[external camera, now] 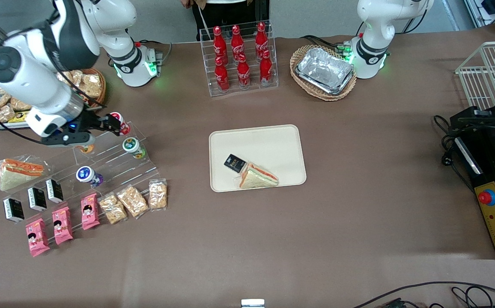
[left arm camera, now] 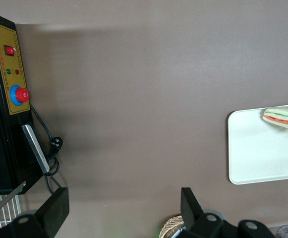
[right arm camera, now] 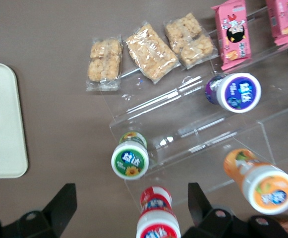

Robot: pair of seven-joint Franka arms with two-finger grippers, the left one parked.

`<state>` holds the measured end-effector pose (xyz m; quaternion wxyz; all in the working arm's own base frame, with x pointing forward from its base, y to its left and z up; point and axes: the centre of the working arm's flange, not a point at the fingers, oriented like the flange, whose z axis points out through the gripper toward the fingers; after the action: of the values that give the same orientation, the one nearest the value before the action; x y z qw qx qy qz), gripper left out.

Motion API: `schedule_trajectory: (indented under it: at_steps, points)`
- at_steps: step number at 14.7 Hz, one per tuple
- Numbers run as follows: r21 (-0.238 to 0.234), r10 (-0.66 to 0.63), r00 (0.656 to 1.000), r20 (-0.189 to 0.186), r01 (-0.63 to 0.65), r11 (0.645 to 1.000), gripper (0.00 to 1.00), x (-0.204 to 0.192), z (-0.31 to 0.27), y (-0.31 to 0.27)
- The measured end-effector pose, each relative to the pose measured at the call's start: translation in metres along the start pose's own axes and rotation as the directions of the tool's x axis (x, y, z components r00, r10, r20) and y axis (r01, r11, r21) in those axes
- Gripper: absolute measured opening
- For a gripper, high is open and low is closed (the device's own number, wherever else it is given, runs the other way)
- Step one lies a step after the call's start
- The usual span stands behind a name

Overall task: Place green gum on tray
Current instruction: 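Lower the open right gripper over the green-lidded gum bottle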

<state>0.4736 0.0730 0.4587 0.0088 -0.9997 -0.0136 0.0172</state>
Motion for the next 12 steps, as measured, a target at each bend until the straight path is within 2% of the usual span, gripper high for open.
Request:
schedule_trajectory:
  at_steps: [6,12]
  points:
    - [0.001,-0.02,0.999,-0.04,0.02,1.0,1.0,-0.016,0.074,-0.007]
    - [-0.002,-0.046,0.999,-0.029,0.046,0.999,1.0,-0.02,0.112,-0.018]
